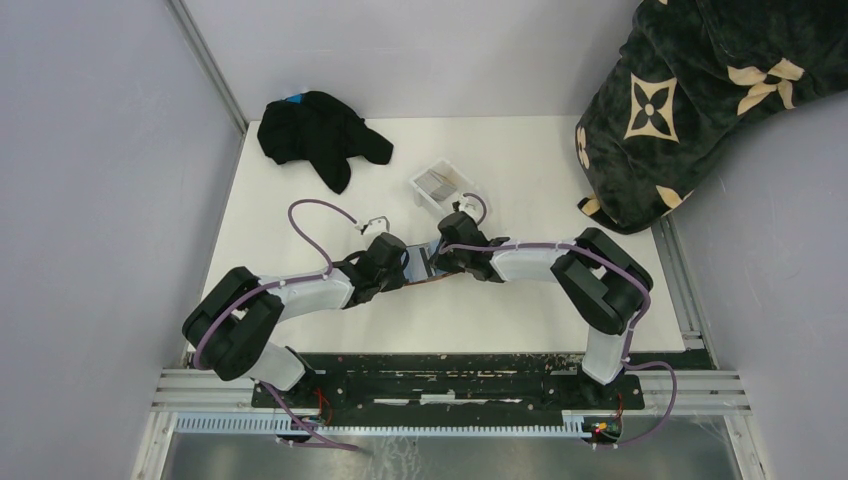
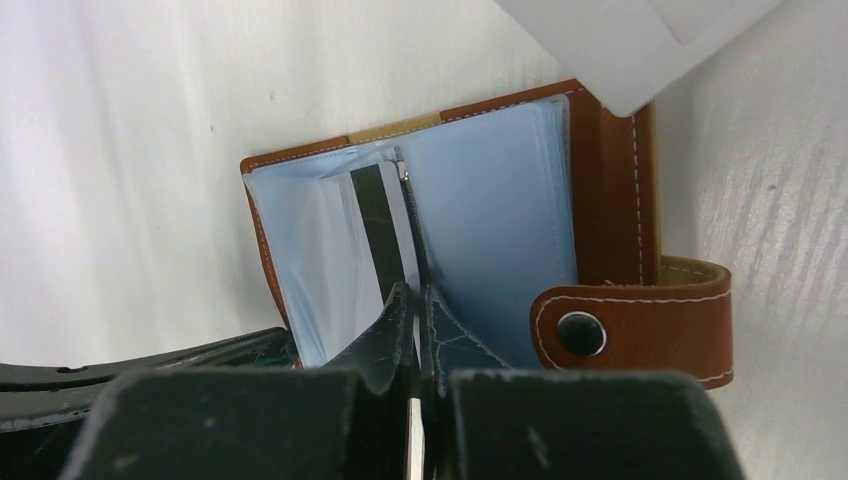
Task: Put the credit cards into the card holder
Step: Insert the credit card into the card holder.
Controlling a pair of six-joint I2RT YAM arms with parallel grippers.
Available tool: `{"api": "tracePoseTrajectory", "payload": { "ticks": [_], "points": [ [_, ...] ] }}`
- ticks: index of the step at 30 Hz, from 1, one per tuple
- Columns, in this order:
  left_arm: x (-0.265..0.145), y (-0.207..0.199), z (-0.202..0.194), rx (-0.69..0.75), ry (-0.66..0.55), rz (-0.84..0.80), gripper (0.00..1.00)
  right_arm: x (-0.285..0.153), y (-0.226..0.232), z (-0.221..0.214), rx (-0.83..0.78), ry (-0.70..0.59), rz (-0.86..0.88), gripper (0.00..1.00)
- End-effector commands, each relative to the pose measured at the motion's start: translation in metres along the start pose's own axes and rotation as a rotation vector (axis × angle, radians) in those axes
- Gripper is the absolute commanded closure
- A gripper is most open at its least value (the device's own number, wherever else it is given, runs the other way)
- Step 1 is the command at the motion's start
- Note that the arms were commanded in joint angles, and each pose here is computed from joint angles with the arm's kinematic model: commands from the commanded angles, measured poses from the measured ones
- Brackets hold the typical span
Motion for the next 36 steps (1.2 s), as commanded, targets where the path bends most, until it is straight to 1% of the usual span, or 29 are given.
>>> {"api": "tracePoseTrajectory", "payload": {
  "ticks": [1,8,20,36],
  "points": [
    [0.002,0.034,-0.051,0.112,0.227,0.088,0.97,-0.008,-0.011,-0.006,-0.076,0.005,-0.077,0.99],
    [0.003,0.036,-0.054,0.114,0.237,0.092,0.97,-0.013,-0.019,0.007,-0.152,-0.065,-0.139,0.99],
    [0.004,0.036,-0.055,0.117,0.239,0.093,0.97,-0.008,-0.019,0.009,-0.177,-0.078,-0.149,0.99],
    [0.004,0.038,-0.058,0.118,0.253,0.098,0.97,-0.016,-0.018,0.026,-0.249,-0.179,-0.170,0.99]
  ]
}}
Point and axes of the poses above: each gripper's point midway between its finger pads, its own x axis out along the fingers, its own y axis along the line the jaws close on, z = x × y, the point moved 6 cm from there along -x, back along the fingers, and after that the axes turned 2 degrees about -x, right-handed, at the moved point
